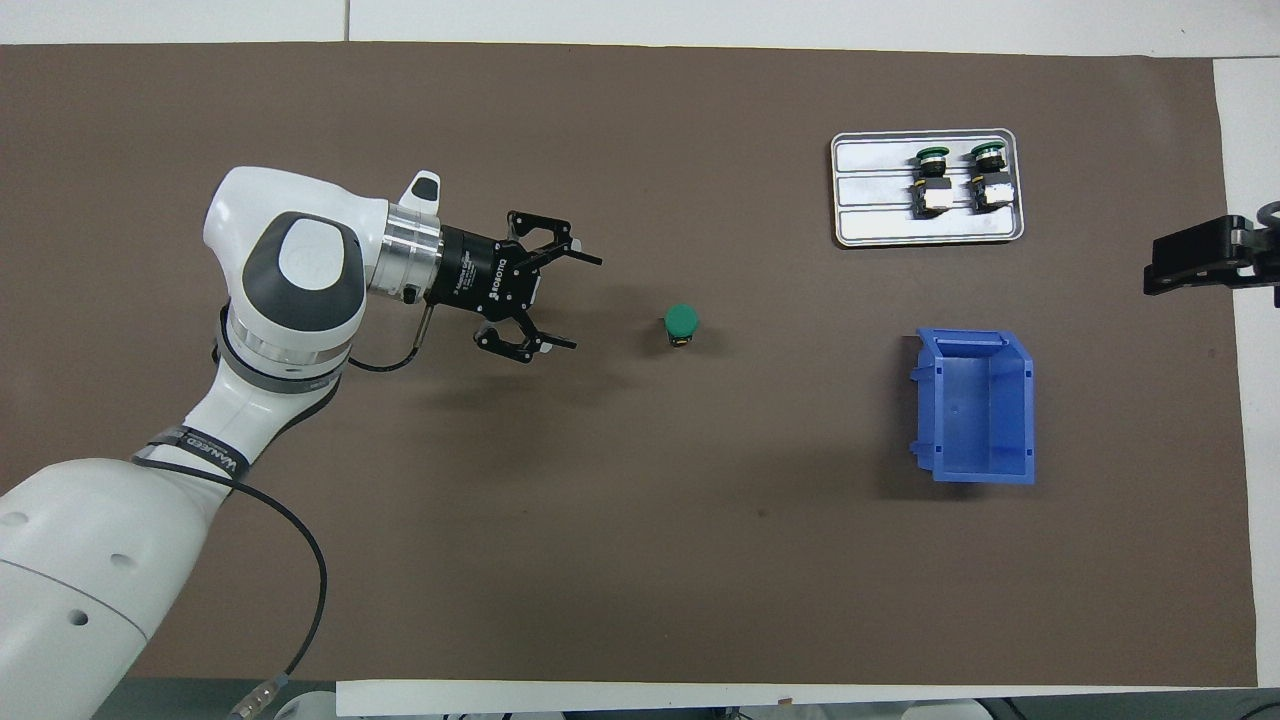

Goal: Place and press button with both arms

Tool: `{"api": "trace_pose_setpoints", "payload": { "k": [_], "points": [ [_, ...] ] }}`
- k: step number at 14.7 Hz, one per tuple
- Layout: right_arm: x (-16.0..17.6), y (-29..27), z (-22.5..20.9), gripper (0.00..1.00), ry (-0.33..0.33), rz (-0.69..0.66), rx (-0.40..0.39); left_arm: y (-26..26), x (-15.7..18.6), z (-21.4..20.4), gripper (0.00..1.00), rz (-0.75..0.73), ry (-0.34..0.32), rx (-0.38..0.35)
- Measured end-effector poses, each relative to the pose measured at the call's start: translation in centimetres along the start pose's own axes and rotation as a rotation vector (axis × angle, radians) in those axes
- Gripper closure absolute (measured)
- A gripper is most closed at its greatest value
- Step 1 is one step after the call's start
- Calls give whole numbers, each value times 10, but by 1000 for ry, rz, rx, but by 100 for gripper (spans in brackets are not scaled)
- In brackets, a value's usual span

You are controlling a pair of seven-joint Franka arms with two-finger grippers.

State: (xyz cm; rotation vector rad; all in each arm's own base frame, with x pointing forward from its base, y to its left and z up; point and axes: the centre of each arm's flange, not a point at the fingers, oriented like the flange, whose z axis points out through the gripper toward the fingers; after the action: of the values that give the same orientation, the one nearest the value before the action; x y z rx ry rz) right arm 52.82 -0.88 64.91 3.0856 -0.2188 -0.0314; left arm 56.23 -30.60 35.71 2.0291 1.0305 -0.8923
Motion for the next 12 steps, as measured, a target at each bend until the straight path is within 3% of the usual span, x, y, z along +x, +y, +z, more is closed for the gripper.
{"api": "trace_pose_setpoints", "payload": {
  "k": [3, 7, 12],
  "points": [
    [0, 0, 0, 1, 0, 0, 0, 23, -34, -13, 0, 89, 127, 93],
    [0, 0, 0, 1, 0, 0, 0, 27, -62, 8, 0, 159, 216, 191],
    [0, 0, 0, 1, 0, 0, 0, 46, -141, 43, 2, 403, 443, 378]
  ]
}}
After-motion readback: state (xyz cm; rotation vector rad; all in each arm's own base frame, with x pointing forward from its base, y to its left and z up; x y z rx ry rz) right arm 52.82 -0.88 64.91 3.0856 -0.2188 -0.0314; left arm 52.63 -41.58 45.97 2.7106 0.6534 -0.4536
